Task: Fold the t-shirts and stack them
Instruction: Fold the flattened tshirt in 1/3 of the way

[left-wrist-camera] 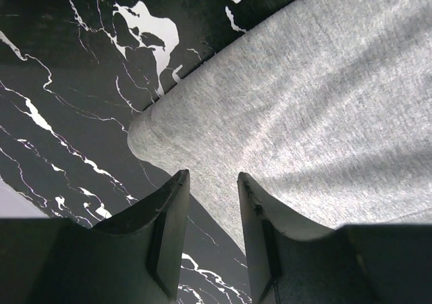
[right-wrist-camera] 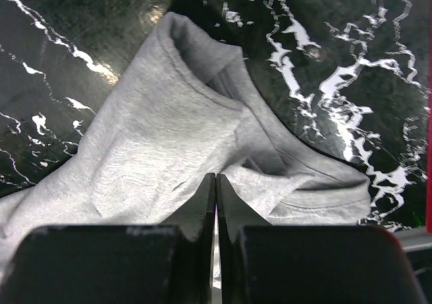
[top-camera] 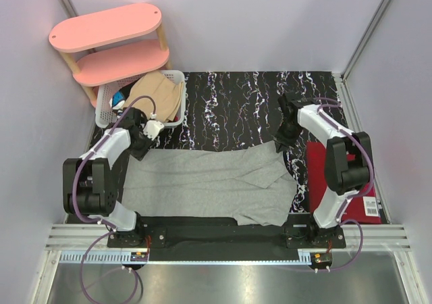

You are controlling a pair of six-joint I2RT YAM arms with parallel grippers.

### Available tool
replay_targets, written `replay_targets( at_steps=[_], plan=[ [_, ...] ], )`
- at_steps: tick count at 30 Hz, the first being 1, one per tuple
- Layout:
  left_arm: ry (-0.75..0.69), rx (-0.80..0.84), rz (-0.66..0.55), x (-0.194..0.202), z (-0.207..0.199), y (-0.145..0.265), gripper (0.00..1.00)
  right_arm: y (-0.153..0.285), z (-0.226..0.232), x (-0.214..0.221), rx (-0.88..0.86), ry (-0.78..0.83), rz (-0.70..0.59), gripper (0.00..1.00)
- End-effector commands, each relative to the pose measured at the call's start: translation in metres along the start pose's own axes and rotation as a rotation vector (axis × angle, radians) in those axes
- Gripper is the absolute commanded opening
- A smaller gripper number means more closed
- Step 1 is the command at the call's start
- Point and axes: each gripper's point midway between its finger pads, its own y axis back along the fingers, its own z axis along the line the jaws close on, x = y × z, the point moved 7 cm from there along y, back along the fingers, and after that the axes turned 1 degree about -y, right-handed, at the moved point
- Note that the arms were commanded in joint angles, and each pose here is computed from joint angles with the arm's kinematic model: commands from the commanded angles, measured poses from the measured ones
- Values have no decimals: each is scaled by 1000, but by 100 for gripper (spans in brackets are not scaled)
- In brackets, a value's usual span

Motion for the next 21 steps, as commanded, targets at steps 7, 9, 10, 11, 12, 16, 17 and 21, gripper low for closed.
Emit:
replay_targets(
  at_steps=[7,9,10,11,12,16,17,21],
  plan=[
    [19,-2,-49,-12,4,1,40,-28,7,2,-17,49,45,4],
    [20,-11,-55,-15,8,-1,40,-39,4,1,17,52,38,4],
    [22,-6,-50,-16,8,-4,40,-43,2,3,31,52,46,4],
    [25,-7,-53,-18,10,-4,40,-50,0,3,48,55,52,4],
    [25,-6,-52,-19,11,-5,40,-53,-1,3,60,57,55,4],
    [18,-14,-17,-19,14,-19,39,-66,-8,7,106,55,62,3],
    [12,-8,-11,-17,13,-22,39,-66,-10,7,119,55,55,3],
    [0,-34,41,-5,15,-36,38,-67,-24,12,159,51,50,3]
  ],
)
